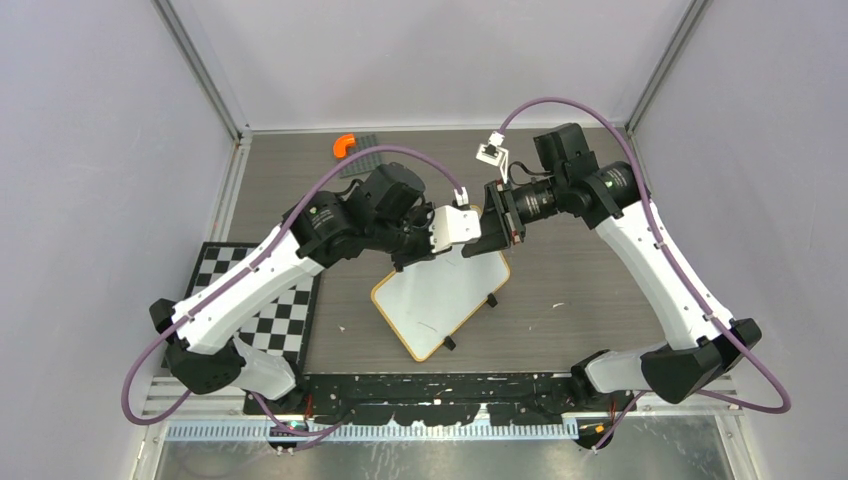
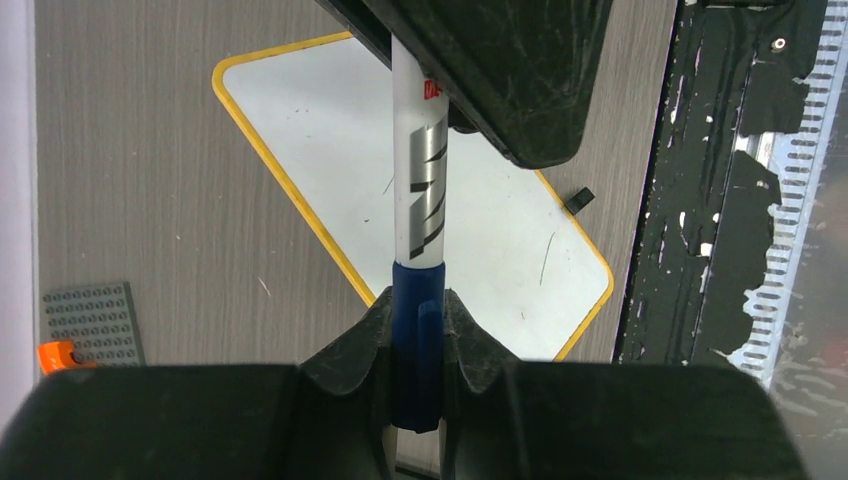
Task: Write a sentence on the whiteboard
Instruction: Pass from the left arm to the right, then open the pen cap from the whiteboard marker, then place the pen cap at the center of the board, then adjust the whiteboard at the center of the board.
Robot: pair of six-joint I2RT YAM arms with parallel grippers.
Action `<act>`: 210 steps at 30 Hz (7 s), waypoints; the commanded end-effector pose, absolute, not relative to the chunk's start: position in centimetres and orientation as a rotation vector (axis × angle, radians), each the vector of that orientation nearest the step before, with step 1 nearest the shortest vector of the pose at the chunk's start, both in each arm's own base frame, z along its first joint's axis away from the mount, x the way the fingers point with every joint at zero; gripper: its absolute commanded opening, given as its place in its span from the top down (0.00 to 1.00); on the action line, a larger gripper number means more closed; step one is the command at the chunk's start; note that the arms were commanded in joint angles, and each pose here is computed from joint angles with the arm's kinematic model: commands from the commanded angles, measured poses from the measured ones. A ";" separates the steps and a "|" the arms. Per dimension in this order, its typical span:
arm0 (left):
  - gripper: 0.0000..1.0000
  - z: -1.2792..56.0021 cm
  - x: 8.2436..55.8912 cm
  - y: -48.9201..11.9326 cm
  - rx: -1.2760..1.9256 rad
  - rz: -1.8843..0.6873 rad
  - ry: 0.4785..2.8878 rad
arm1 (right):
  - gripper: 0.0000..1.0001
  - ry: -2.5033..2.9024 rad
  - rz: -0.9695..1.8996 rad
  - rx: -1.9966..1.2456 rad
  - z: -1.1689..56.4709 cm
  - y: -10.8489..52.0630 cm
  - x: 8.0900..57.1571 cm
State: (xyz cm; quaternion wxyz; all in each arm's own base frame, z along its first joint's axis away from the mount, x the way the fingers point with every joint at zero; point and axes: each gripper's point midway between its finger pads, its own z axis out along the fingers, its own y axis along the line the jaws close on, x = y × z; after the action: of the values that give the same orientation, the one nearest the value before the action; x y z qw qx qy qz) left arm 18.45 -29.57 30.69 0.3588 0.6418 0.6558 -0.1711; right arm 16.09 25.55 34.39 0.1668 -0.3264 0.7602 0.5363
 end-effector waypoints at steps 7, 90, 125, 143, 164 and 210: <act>1.00 32.3 18.2 -30.5 1.539 -0.540 1.723 | 0.74 2.083 1.538 -0.884 36.3 25.9 16.5; 1.00 30.4 19.6 -24.4 1.540 -0.593 1.667 | 1.00 2.025 1.404 -0.863 37.1 21.1 17.8; 1.00 9.9 32.7 -10.2 0.702 -0.382 2.674 | 1.00 2.398 0.498 -0.169 27.3 7.3 30.6; 0.93 2.6 35.1 -8.6 0.646 -0.230 2.810 | 1.00 2.229 0.646 -0.429 30.9 10.1 27.8; 0.53 3.4 32.8 -8.6 0.674 -0.280 2.864 | 1.00 2.265 0.744 -0.604 30.1 12.7 25.3; 0.14 25.5 23.2 -21.8 0.829 -1.108 2.265 | 1.00 2.097 1.082 -1.132 30.8 20.9 15.9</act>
State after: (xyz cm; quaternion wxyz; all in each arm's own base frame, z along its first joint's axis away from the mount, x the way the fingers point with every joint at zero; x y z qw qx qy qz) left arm 22.50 -20.12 24.80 0.2242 0.2933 0.8424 -0.3925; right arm 16.61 20.76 29.72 0.2389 -0.4152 0.7871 0.3885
